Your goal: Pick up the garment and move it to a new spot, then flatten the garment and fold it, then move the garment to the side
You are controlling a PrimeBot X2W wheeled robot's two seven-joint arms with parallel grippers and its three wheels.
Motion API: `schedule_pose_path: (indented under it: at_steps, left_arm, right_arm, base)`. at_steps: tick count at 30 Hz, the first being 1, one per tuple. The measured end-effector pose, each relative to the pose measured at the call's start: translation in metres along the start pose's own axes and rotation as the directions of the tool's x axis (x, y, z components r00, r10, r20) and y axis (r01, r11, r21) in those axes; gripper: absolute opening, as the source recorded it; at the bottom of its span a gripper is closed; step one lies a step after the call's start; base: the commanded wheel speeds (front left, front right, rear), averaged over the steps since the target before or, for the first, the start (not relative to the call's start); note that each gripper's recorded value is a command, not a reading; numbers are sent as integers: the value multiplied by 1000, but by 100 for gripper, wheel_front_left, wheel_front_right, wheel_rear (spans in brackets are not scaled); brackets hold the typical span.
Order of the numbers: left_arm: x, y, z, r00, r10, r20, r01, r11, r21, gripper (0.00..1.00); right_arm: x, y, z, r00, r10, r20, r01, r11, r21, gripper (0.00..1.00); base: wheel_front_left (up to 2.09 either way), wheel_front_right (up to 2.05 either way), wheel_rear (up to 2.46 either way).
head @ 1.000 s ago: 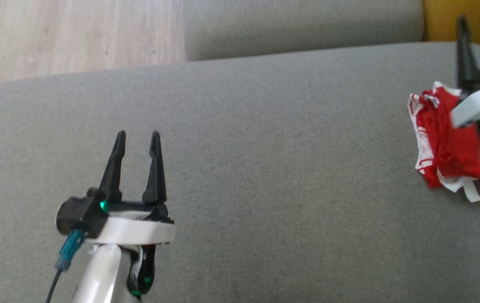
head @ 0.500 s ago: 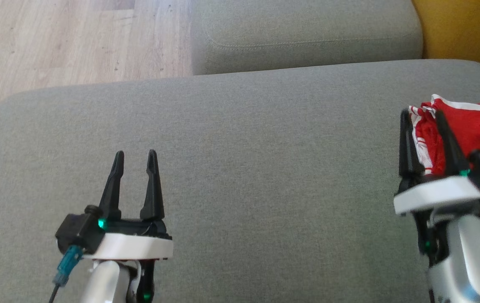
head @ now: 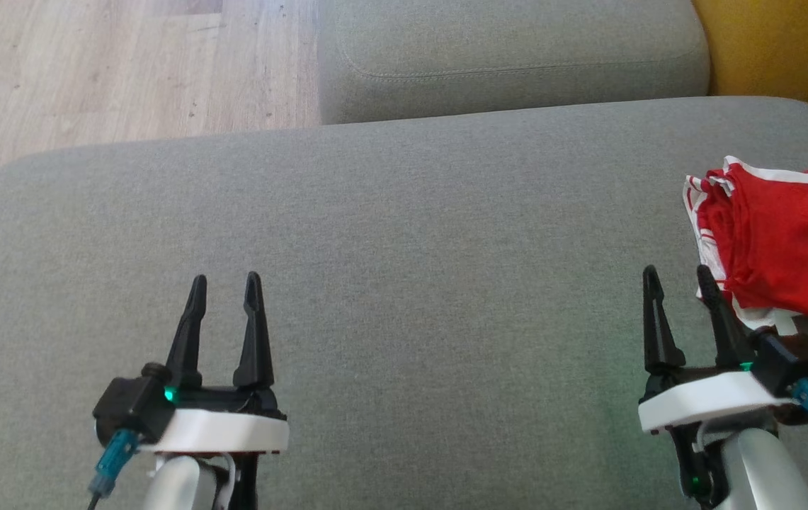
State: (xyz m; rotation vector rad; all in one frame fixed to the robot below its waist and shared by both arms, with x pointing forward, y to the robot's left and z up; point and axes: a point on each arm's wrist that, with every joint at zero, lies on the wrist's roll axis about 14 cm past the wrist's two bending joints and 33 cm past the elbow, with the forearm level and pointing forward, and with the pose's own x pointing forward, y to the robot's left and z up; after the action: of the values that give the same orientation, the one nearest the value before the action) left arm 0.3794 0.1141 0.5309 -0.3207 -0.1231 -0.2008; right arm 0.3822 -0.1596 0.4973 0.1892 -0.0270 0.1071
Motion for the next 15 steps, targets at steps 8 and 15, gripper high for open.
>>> schedule_pose_path:
  at_steps: [8,15]
  left_arm:
    - [-1,6,0,1000,23,-2,-23,1000,-6,100]
    - [-2,13,-1,999,49,-4,-49,998,-25,100]
  right_arm:
    - [-1,0,-2,1000,-2,0,2,1000,4,100]
    - [-1,1,-3,1000,3,0,-3,1000,5,100]
  base:
    - [0,0,0]
    - [0,0,0]
